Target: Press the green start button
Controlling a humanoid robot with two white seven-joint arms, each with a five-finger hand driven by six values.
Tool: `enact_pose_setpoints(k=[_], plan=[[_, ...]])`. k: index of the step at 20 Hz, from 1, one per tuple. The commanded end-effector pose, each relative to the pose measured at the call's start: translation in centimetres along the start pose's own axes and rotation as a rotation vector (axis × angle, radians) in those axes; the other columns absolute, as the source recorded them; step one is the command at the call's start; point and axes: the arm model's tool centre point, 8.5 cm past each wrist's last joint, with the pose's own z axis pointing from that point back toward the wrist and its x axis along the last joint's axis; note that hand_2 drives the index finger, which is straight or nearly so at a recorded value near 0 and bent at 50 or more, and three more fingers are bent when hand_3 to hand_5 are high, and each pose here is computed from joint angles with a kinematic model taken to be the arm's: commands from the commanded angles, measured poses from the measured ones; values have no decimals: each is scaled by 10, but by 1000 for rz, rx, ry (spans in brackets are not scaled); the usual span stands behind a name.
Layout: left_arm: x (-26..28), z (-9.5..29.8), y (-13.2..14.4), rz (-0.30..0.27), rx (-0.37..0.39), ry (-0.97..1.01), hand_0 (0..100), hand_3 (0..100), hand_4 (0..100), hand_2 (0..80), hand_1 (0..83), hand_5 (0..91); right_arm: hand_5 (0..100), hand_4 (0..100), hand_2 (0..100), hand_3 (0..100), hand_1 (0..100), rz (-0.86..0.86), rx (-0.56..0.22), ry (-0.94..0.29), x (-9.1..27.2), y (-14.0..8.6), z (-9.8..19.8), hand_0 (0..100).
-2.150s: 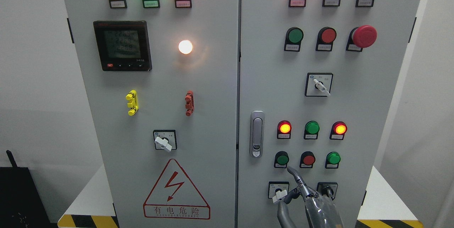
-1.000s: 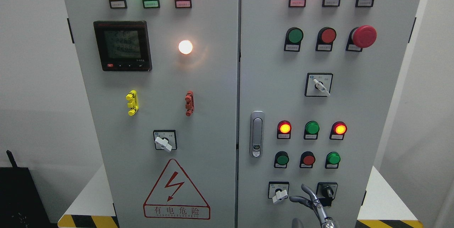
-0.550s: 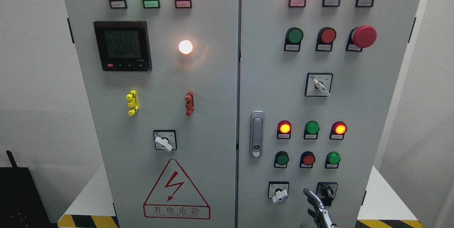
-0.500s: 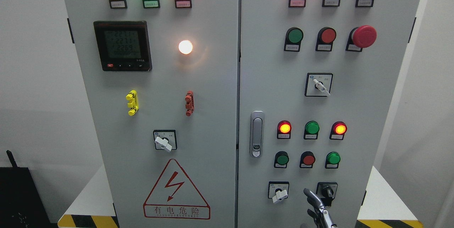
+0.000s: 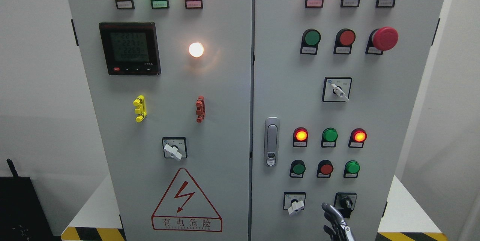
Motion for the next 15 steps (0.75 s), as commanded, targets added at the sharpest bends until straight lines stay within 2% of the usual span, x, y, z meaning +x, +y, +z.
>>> enact_pose_setpoints(k=[1, 15], plan=[[0, 0, 0, 0, 0, 0, 120, 0, 0, 0, 556, 0, 0, 0, 0, 0, 159, -9, -14, -1, 2, -6, 3, 615], [0, 0, 0, 0, 0, 2, 120, 0, 0, 0, 556, 0, 0, 0, 0, 0, 159, -18, -13, 20, -1, -6, 4, 556]])
